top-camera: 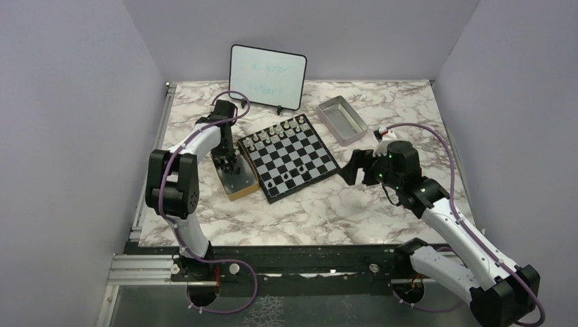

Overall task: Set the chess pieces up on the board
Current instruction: Pick up the chess piece from the storage box.

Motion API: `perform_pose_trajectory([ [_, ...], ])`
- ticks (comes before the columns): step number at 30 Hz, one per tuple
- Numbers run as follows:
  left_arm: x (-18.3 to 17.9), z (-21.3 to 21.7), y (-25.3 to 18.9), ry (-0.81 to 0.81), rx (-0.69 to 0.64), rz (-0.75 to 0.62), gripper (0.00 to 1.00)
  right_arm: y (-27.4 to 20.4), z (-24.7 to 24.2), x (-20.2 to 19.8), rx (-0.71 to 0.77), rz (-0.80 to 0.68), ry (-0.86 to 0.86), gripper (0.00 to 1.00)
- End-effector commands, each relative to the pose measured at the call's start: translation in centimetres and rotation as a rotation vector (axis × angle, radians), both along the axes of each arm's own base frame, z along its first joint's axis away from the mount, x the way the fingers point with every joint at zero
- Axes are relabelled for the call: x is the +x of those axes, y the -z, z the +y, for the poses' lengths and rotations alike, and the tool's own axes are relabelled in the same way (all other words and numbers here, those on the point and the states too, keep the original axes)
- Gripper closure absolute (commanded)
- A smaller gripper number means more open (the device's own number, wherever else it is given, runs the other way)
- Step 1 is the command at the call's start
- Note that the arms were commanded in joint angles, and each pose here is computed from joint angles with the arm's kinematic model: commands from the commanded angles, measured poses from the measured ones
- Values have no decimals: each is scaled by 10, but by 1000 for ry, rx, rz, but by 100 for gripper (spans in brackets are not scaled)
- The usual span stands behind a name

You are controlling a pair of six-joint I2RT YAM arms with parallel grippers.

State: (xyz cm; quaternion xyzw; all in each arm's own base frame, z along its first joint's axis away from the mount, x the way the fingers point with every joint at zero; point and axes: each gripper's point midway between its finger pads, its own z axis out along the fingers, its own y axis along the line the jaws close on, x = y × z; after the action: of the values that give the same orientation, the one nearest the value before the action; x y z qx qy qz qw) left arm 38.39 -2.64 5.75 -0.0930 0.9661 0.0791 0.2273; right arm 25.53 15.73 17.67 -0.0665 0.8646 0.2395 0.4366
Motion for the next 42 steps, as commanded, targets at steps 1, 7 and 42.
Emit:
perform_pose_trajectory([
  [1,4,-3,6,20,-22,3,73,2,-1,0,3,-7,-2,0],
  [7,5,-6,11,35,-34,13,74,1,-2,0,4,-9,2,0],
  [42,1,-15,-16,93,-75,1,94,2,-1,0,-2,-3,-2,0],
])
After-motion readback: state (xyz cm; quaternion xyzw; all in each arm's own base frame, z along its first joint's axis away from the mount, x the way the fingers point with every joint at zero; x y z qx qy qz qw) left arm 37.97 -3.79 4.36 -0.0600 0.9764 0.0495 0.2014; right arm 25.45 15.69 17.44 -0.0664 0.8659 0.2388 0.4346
